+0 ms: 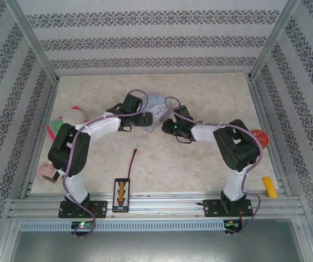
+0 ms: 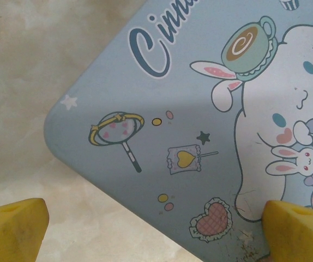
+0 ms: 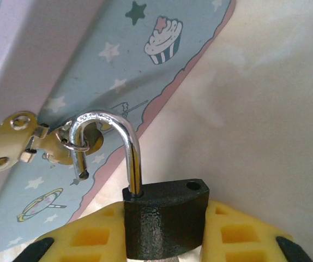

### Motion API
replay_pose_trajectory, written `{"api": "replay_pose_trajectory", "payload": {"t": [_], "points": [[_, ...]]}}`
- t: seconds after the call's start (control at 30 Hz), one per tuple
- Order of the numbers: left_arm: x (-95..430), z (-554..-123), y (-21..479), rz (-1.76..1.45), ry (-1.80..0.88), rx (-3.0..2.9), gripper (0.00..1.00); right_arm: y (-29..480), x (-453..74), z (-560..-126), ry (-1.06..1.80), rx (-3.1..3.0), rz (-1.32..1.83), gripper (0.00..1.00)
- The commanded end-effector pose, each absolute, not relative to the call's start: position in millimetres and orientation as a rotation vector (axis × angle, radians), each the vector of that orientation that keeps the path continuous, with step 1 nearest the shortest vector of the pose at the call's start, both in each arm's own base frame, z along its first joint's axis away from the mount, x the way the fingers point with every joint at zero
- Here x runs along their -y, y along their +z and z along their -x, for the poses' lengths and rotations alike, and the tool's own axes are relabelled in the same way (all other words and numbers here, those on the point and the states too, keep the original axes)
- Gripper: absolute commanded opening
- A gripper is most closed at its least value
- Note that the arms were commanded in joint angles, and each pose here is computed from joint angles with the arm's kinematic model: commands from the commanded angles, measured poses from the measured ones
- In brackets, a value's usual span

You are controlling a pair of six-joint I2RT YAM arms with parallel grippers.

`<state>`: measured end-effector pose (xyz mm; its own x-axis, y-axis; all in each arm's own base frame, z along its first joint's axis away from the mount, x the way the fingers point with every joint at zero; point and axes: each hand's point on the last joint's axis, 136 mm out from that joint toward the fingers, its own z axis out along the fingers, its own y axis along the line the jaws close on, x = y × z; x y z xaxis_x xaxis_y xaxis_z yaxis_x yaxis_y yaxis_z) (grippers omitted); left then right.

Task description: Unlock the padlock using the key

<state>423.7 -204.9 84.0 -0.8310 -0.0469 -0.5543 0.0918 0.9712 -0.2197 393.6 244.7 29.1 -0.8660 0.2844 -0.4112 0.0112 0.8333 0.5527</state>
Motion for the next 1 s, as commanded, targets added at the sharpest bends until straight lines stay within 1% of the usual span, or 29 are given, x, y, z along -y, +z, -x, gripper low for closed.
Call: {"api": "replay_pose_trajectory", "payload": {"t": [0.0, 0.77, 0.97], "points": [[193.4, -397.2, 60.7, -0.053, -0.242, -2.642, 0.99, 18.0, -257.0, -388.7, 0.848, -2.549, -0.227, 0.0], [198.9, -399.9, 78.7, -0.03, -0.299, -2.607, 0.99, 11.5, -254.1, -387.9, 0.964, -2.5, -0.404, 0.0], [198.9, -407.4, 97.6, 0.028, -0.321, -2.542, 0.99, 7.9, -250.0, -382.0, 0.953, -2.5, -0.428, 0.0]]}}
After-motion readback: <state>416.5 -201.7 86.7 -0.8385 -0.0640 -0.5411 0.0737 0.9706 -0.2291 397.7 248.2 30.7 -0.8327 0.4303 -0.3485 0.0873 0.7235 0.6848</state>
